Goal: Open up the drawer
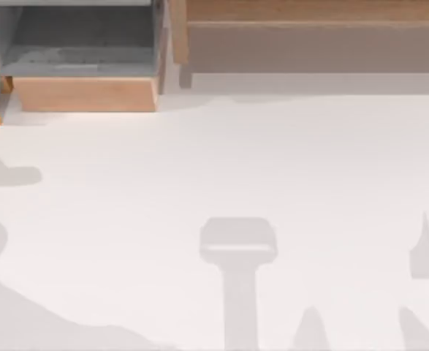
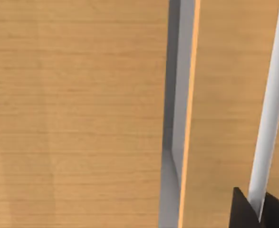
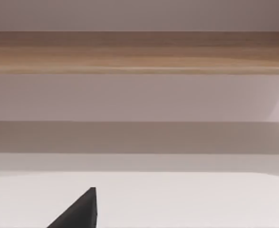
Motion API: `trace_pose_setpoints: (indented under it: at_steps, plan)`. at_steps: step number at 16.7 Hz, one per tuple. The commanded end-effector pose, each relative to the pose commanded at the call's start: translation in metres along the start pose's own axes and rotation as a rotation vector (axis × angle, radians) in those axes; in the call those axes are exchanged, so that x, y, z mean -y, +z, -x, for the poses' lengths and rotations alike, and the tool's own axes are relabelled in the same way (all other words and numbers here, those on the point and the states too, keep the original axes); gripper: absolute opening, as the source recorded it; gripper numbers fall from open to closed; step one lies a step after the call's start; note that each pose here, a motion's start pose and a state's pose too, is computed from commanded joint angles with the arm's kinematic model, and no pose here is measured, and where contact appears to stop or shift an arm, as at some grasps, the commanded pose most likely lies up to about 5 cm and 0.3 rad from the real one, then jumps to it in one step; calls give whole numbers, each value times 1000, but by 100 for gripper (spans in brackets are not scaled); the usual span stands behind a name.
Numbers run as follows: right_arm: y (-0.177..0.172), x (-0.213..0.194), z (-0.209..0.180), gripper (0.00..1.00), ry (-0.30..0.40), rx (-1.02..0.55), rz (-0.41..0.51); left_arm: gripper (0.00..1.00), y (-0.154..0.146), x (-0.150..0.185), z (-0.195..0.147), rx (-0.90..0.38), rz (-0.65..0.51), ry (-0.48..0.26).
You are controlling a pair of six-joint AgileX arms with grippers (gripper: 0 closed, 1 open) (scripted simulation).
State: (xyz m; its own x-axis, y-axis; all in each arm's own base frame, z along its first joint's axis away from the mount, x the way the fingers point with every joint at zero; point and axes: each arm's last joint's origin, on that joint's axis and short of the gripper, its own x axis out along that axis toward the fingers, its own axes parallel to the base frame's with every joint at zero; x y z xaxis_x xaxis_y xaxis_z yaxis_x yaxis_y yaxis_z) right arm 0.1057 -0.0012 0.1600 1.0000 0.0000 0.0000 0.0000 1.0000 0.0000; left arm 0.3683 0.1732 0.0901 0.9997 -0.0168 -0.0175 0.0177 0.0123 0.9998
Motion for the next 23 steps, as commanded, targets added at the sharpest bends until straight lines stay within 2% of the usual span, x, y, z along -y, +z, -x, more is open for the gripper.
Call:
trace_pose_setpoints:
  at_steps: [3,10,16,21,23]
  plan:
    - [0,0,0,100,0,0,0,0,-1,0,4,-3,-1,1]
    - [0,0,0,100,0,0,0,0,0,3,60,0,5,-7]
    - [0,0,0,100,0,0,0,0,-1,2,66,4,-5,2]
    - [0,0,0,100,0,0,0,0,2,9,112,5,16,-24]
    - [0,0,0,100,0,0,0,0,0,5,123,2,4,-9]
